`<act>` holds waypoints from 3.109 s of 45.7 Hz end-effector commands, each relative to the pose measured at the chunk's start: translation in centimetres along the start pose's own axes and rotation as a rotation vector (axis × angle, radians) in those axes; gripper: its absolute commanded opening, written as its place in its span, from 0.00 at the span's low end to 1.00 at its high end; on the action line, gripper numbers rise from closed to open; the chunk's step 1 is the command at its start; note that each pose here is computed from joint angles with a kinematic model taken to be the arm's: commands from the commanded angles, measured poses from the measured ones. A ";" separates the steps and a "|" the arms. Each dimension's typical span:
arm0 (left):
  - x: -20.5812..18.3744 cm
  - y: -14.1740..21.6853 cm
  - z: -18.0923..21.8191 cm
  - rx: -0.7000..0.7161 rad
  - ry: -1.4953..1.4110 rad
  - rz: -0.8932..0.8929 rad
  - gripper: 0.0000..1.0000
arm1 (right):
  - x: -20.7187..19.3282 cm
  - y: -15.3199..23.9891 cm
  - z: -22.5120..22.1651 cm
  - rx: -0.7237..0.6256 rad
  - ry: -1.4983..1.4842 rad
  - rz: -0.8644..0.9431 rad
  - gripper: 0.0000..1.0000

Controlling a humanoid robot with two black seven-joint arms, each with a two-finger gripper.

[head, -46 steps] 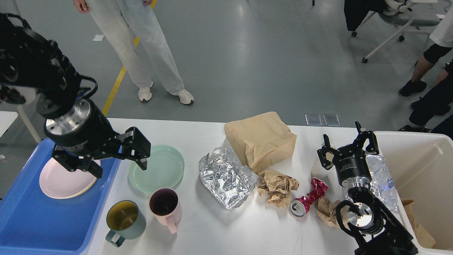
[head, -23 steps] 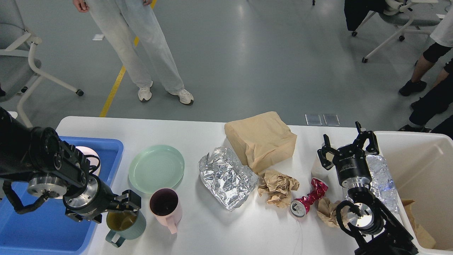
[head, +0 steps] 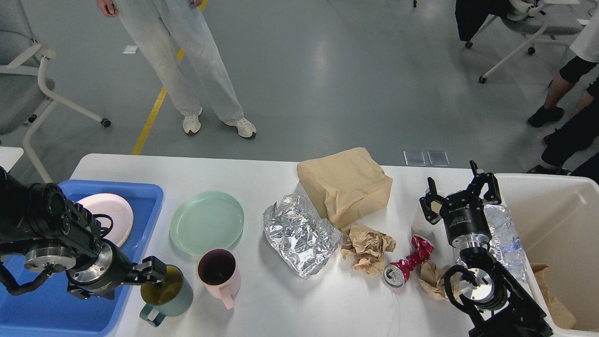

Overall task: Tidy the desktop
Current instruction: 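Lower the left gripper onto the teal mug and grasp it, then lift the teal mug and carry it onto the blue tray, then set the teal mug down in the tray corner and release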

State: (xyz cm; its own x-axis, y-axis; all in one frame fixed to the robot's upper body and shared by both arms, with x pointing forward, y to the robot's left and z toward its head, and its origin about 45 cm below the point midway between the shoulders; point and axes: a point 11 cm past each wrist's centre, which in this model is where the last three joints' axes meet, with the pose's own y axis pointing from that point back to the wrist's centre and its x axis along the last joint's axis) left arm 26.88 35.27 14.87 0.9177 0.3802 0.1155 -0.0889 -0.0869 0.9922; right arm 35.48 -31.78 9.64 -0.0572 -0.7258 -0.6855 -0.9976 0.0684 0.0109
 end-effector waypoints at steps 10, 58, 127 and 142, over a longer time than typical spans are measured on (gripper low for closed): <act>0.4 -2.7 0.6 -0.019 -0.021 0.053 0.85 | 0.0 0.0 0.0 0.000 0.000 0.000 1.00; 1.5 1.6 0.4 -0.035 -0.030 -0.019 0.00 | 0.0 0.0 0.0 0.000 0.000 0.000 1.00; 10.6 5.1 -26.2 0.118 0.174 0.143 0.00 | 0.0 0.0 0.0 0.000 0.000 0.000 1.00; 10.0 2.0 -25.0 0.104 0.156 0.129 0.00 | 0.0 0.0 0.0 0.000 0.000 0.000 1.00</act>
State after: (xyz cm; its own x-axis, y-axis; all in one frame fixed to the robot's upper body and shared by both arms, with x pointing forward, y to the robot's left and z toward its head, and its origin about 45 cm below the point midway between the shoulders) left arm 26.21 62.24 19.72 0.8306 0.4921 0.2608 -0.1537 -0.2474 0.9566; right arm 35.48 -31.78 9.64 -0.0573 -0.7258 -0.6855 -0.9976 0.0685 0.0109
